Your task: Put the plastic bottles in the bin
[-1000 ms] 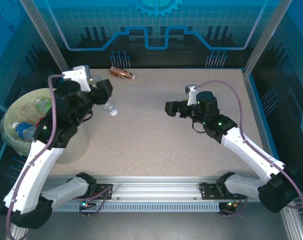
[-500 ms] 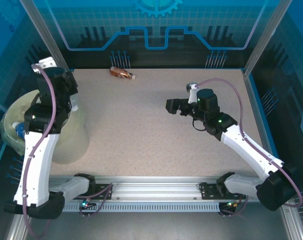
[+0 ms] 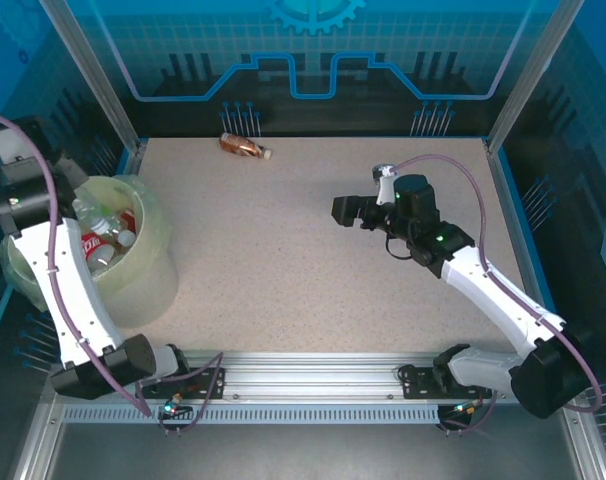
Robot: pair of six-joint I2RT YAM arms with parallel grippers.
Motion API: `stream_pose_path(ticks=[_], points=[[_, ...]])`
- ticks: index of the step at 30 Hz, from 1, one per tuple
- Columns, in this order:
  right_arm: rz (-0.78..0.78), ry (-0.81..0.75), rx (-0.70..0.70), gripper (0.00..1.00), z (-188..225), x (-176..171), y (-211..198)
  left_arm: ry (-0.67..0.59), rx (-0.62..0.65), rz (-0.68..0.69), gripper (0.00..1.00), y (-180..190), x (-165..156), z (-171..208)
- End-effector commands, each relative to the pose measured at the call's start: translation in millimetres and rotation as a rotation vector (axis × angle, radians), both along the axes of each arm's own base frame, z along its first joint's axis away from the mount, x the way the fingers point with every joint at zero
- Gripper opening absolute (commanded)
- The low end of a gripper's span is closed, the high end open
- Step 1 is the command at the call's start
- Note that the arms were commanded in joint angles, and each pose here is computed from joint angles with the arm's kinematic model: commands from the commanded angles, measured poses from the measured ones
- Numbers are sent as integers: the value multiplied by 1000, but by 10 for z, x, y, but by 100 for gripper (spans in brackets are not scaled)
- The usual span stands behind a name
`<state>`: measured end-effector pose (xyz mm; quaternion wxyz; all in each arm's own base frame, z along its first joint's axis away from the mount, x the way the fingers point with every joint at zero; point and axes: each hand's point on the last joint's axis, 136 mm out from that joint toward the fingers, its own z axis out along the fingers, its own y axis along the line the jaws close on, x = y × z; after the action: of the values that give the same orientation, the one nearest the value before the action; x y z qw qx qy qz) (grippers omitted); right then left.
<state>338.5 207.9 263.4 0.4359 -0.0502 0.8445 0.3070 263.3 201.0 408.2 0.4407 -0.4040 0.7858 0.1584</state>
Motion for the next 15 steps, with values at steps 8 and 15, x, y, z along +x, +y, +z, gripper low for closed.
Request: stream_pose_path(ticks=[8, 15], points=[[36, 55, 56, 100, 111, 74, 88, 110, -240, 108, 67, 246, -404, -593], [-6, 54, 33, 100, 86, 63, -21, 45, -235, 71, 99, 165, -322, -404]])
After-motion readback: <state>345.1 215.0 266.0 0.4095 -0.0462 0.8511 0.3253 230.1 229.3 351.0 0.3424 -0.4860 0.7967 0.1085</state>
